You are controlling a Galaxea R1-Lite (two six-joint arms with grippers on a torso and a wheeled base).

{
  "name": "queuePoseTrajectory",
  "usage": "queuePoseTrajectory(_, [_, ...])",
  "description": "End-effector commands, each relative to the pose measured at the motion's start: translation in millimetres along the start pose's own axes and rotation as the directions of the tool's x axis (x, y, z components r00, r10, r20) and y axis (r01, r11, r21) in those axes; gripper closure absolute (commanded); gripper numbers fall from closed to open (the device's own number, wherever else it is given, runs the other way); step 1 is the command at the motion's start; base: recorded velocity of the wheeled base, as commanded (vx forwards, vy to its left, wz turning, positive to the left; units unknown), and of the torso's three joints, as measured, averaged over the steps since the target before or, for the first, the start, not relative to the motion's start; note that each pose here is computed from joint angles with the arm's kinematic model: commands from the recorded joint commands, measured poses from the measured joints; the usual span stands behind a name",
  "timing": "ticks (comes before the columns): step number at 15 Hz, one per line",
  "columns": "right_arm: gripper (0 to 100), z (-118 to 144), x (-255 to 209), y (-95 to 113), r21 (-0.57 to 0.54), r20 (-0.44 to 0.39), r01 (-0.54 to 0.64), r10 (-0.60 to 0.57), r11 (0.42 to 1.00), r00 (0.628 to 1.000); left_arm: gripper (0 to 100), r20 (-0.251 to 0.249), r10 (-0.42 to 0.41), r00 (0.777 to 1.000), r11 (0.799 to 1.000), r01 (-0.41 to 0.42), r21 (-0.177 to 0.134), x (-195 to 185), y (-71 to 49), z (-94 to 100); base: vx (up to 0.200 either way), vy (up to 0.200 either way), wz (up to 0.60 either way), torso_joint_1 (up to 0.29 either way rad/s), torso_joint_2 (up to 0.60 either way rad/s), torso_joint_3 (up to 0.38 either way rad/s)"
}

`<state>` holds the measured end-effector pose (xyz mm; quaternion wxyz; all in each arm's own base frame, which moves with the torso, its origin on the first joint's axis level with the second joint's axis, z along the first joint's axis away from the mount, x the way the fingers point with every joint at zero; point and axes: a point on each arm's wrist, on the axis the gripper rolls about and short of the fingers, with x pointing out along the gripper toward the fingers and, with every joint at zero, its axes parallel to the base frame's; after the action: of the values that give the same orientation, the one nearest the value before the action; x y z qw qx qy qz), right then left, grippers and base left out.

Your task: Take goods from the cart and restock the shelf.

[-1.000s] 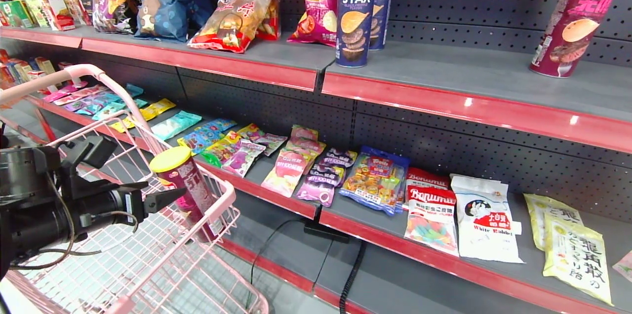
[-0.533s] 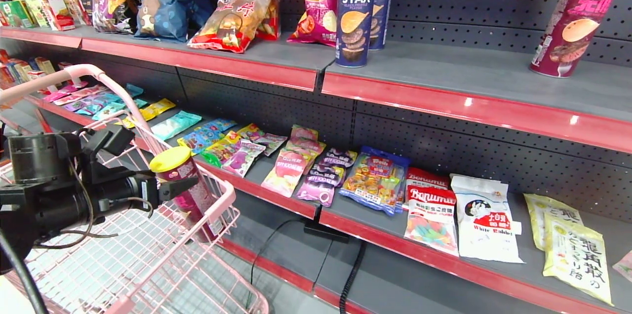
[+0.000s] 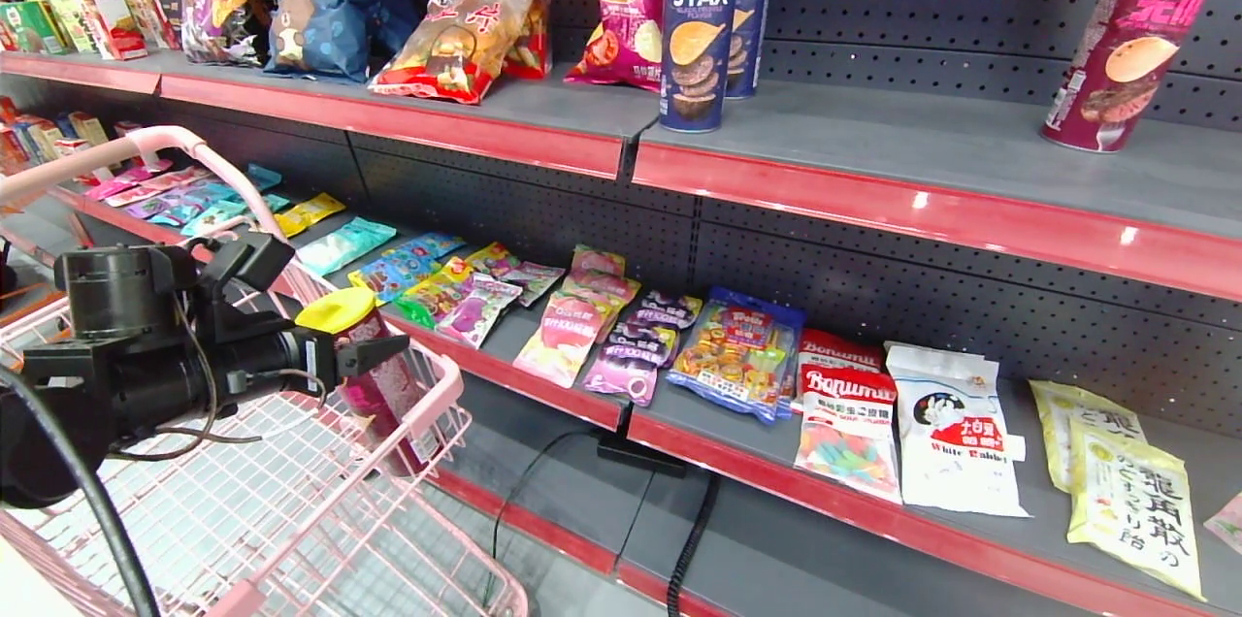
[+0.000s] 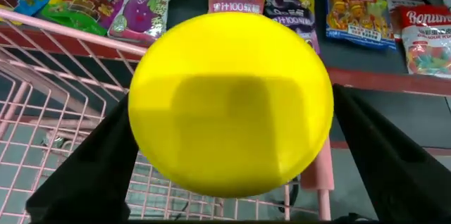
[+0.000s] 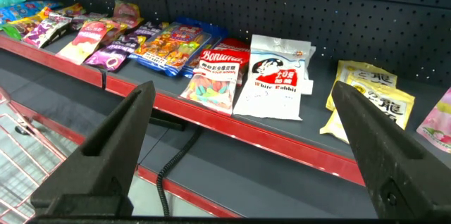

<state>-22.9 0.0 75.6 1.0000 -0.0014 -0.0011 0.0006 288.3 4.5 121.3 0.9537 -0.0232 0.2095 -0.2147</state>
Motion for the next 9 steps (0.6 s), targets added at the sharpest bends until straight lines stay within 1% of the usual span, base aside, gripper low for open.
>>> queuePoseTrajectory(1, [0,0.0,0.1,0.0,0.0,-0.001,0.0,0.0,1.0,1.0,0,-0.006,-0.004,1.0,1.0,0.004,-0.001,1.5,-0.6,-1.1,0.0,0.0,0.0,0.0,0.0,0.0])
queuePoseTrajectory(4, [0,0.0,0.1,0.0,0.001,-0.001,0.0,0.0,1.0,1.0,0,-0.024,-0.005,1.0,1.0,0.005,-0.005,4.1,-0.1,-6.0,0.0,0.0,0.0,0.0,0.0,0.0])
queuePoseTrajectory(5, [0,0.0,0.1,0.0,0.001,-0.001,0.0,0.0,1.0,1.0,100,-0.028,-0.004,1.0,1.0,0.004,0.002,4.7,0.2,-6.9,0.0,0.0,0.0,0.0,0.0,0.0])
queuePoseTrajectory(8, [0,0.0,0.1,0.0,0.001,-0.001,0.0,0.0,1.0,1.0,100,-0.025,-0.004,1.0,1.0,0.004,0.003,2.1,-1.1,-6.7,0.0,0.0,0.0,0.0,0.0,0.0])
queuePoseTrajectory(9, [0,0.0,0.1,0.0,0.003,-0.001,-0.002,0.002,1.0,1.0,100,-0.017,-0.003,1.0,1.0,0.003,0.007,-2.7,-3.0,-5.4,0.0,0.0,0.0,0.0,0.0,0.0])
